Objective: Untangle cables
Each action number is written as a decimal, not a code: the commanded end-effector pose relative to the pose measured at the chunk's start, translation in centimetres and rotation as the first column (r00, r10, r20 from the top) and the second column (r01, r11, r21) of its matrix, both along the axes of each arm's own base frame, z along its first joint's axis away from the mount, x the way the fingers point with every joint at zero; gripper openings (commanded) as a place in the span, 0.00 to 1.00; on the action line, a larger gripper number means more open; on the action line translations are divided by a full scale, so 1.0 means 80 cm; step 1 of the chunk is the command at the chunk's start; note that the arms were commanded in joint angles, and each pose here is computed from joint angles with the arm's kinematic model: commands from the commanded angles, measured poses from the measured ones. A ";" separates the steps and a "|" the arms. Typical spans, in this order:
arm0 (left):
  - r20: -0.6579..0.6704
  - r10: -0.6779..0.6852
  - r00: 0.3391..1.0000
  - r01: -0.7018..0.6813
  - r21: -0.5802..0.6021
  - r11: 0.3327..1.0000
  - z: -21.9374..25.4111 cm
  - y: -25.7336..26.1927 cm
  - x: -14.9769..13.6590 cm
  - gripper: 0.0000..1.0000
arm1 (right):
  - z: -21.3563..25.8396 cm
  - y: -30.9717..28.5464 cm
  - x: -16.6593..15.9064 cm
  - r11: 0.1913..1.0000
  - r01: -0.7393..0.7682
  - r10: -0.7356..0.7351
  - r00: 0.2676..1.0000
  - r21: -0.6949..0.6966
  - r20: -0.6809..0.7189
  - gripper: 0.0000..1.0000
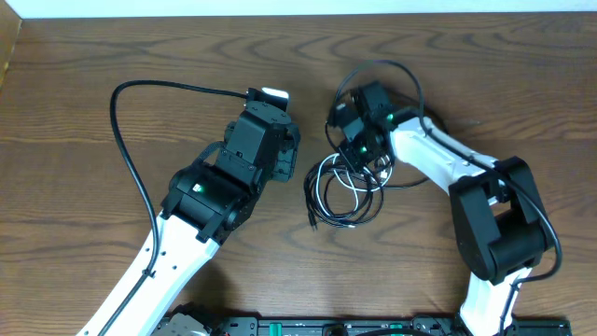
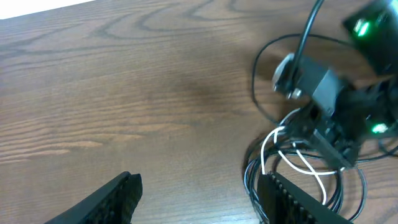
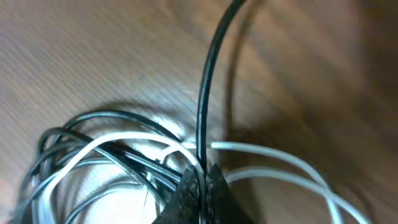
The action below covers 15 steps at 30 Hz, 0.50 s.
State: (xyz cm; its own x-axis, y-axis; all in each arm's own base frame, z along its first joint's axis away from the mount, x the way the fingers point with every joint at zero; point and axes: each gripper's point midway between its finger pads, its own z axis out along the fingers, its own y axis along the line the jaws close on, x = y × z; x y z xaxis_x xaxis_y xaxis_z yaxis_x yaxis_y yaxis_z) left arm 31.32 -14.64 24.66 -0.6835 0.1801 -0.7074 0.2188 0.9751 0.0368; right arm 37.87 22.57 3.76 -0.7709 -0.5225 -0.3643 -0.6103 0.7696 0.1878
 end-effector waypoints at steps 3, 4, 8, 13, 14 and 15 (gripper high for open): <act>-0.007 0.012 1.000 -0.012 -0.014 1.000 0.000 -0.002 0.004 0.65 | 0.223 -0.009 0.062 0.993 0.109 -0.118 0.934 0.047 0.338 0.01; -0.017 0.007 1.000 -0.007 -0.015 1.000 -0.004 -0.004 0.004 0.65 | 0.269 -0.012 0.064 0.991 0.115 -0.133 0.910 0.069 0.392 0.01; -0.066 -0.028 0.997 0.026 -0.030 0.999 -0.020 -0.017 0.005 0.65 | 0.385 -0.019 0.055 0.982 0.105 -0.172 0.833 0.155 0.526 0.01; -0.107 -0.063 0.992 0.058 -0.052 0.997 -0.034 -0.031 0.005 0.65 | 0.418 -0.043 0.052 0.976 0.172 -0.219 0.779 0.135 0.588 0.01; -0.106 -0.064 0.992 0.059 -0.054 0.997 -0.034 -0.032 0.006 0.65 | 0.408 -0.044 0.049 0.978 0.175 -0.210 0.797 0.116 0.567 0.01; -0.103 -0.064 0.993 0.059 -0.056 0.997 -0.033 -0.032 0.007 0.65 | 0.388 -0.047 0.044 0.980 0.181 -0.196 0.826 0.082 0.528 0.11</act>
State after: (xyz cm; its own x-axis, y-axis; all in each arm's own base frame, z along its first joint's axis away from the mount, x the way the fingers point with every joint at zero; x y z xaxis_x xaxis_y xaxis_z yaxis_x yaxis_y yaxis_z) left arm 31.70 -16.69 21.64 -0.7418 0.2112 -0.6365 0.2773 0.9608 -0.0044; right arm 41.17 19.70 38.05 -0.4489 -0.3420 -0.8255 -0.4987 0.8625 -0.0861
